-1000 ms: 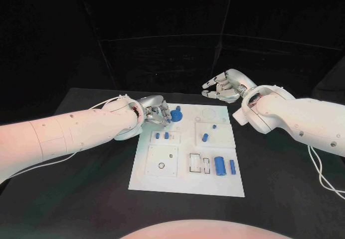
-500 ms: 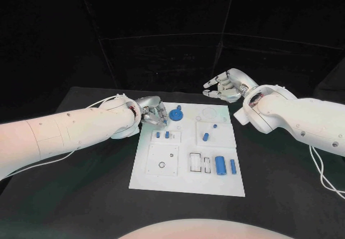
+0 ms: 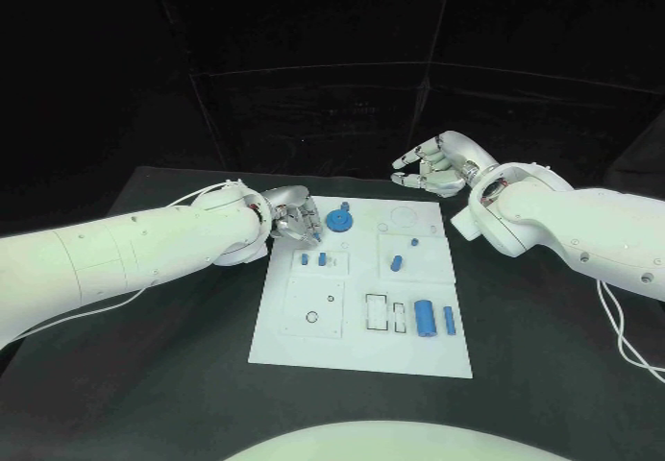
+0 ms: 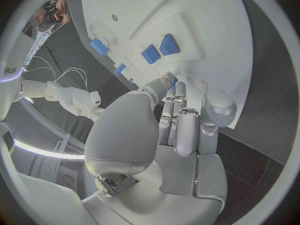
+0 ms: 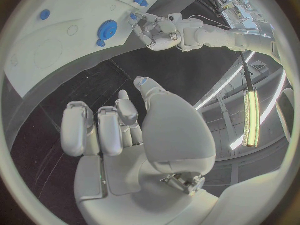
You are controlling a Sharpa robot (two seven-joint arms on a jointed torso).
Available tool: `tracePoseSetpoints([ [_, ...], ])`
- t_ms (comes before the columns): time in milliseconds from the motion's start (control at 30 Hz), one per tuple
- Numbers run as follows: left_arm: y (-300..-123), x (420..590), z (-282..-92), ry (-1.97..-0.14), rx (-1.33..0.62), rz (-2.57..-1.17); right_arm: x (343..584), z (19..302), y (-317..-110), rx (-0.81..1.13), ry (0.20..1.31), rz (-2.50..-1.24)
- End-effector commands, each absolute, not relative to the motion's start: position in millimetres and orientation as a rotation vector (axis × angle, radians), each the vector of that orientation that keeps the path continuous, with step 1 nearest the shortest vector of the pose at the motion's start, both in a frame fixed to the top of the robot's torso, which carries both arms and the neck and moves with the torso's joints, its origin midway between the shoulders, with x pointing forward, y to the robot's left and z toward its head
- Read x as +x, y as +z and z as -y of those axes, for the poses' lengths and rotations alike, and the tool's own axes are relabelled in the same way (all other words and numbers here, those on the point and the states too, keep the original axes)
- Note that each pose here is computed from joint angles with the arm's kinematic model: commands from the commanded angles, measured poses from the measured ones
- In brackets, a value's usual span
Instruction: Assemble the parts on the task board
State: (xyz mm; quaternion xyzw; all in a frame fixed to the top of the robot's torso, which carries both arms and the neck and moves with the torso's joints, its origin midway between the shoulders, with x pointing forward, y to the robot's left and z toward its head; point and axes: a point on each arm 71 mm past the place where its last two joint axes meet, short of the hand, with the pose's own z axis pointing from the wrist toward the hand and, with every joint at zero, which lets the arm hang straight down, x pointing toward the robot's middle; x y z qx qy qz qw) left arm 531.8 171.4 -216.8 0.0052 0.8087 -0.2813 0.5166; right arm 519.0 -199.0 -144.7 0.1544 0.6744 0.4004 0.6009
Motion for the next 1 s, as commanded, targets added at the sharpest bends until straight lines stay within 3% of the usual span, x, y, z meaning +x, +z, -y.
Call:
tracePoseSetpoints([
  [33,-218.1,530.9,-169.1,-0.672,0.028,-1.968,518.7,198.1,-143.3,0.351,0.937,-1.560],
  [1000,-220.6,532.1,-166.1,-0.653,0.027,-1.991,519.0,197.6,-143.3,0.352,0.937,-1.559],
])
